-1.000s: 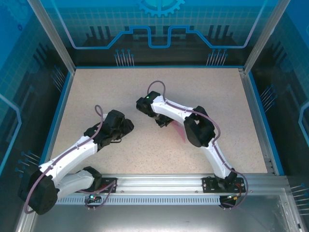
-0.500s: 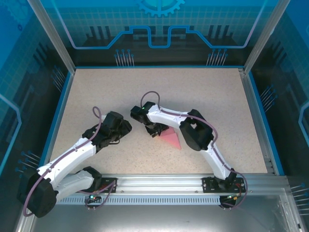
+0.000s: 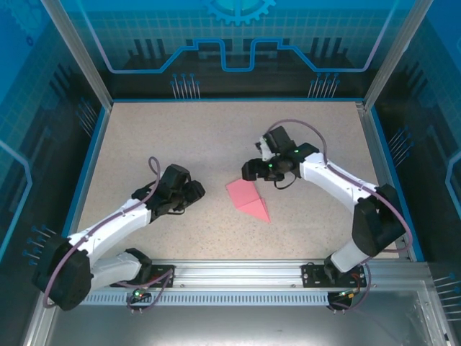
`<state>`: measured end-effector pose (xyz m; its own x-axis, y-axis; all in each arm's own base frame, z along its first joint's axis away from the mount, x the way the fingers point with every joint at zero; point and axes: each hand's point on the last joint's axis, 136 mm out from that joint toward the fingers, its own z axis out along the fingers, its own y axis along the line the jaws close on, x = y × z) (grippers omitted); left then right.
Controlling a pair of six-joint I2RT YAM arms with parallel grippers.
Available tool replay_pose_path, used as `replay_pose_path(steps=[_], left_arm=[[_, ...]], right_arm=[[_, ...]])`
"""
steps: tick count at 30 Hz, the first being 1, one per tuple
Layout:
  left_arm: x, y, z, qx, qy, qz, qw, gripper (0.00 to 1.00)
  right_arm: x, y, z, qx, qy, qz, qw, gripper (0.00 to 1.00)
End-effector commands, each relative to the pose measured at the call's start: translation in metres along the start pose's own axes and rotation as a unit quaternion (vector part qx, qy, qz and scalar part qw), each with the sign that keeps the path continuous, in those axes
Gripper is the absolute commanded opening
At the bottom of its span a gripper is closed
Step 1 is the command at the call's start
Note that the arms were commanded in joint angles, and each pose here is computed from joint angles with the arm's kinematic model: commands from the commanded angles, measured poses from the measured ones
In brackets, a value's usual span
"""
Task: Fold a paper plane with a square sheet of paper (pick it up from the middle)
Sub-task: Turn over the paper at the center of the table, then rotate the paper at the center of the table.
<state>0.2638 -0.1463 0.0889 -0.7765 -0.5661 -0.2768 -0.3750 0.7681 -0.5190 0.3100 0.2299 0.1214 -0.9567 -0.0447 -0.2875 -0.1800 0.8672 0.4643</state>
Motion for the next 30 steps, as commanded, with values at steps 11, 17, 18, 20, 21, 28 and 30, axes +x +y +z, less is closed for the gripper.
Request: replay_pose_path(steps=[11,17,18,20,21,28,30], left_arm=[[0.017,-0.043,0.028,0.044,0.086,0.028,0.995,0.54],[0.022,-0.046,0.033,0.037,0.098,0.038,0.994,0.54],[0.023,-0.046,0.034,0.035,0.099,0.038,0.994,0.54],[0.025,-0.047,0.036,0.034,0.102,0.040,0.993,0.54],[0.025,-0.048,0.036,0.034,0.104,0.042,0.993,0.54],[0.028,-0.053,0.040,0.032,0.111,0.048,0.992,0.53],[0.028,-0.055,0.040,0.032,0.112,0.050,0.992,0.53]], right_arm=[[0.002,-0.023,0.069,-0.112,0.087,0.018,0.990,0.56],[0.005,-0.032,0.082,-0.117,0.092,0.031,0.988,0.35],[0.006,-0.035,0.084,-0.119,0.090,0.043,0.988,0.31],[0.004,-0.040,0.085,-0.133,0.079,0.071,0.985,0.26],[0.005,-0.043,0.085,-0.141,0.074,0.090,0.983,0.23],[0.012,-0.052,0.082,-0.166,0.022,0.177,0.970,0.06],[0.015,-0.054,0.079,-0.161,0.011,0.183,0.970,0.12]])
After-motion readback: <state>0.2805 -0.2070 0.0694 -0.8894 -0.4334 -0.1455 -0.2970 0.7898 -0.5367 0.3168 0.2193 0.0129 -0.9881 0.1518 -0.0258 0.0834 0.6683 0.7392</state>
